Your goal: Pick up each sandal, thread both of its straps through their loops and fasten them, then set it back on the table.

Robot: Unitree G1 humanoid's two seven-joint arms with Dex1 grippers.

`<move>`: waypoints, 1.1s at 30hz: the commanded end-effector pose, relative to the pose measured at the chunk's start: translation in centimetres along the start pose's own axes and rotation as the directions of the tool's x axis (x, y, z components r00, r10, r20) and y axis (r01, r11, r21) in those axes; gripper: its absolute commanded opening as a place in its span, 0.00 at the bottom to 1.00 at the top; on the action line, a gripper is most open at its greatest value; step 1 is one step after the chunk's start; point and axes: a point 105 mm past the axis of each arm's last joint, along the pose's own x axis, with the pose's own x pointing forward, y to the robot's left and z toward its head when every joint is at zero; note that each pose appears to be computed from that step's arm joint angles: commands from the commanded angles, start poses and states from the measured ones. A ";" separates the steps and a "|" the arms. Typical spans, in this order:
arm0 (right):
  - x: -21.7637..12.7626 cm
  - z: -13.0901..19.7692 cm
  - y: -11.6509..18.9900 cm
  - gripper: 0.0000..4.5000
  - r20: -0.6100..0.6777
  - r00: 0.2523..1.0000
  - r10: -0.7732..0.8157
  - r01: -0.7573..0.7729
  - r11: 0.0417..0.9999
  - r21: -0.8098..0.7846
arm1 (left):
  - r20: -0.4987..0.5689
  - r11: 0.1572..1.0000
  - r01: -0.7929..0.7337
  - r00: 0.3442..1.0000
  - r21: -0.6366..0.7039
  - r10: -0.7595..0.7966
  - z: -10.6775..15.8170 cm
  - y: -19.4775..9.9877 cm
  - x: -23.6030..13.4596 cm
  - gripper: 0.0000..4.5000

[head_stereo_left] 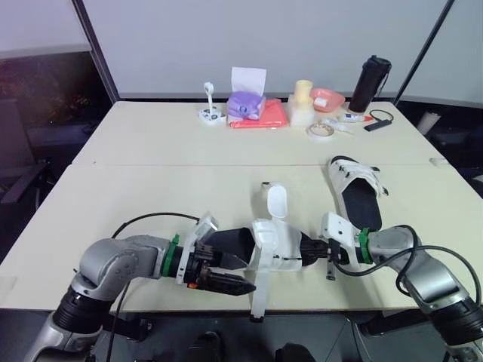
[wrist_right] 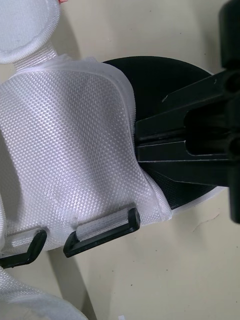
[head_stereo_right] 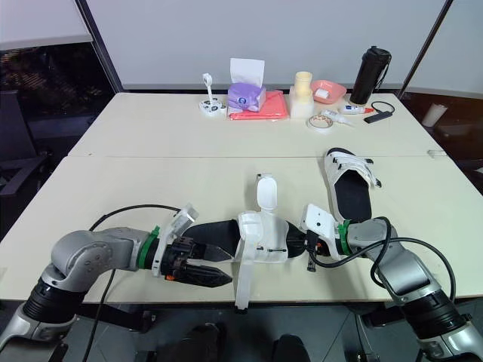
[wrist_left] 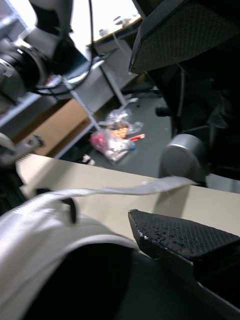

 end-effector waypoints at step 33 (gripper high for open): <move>-0.2 -3.4 2.4 0.00 -0.143 0.988 0.058 -0.039 0.991 0.131 | -0.059 1.000 0.024 0.998 0.019 -0.022 -2.2 -0.1 4.2 0.00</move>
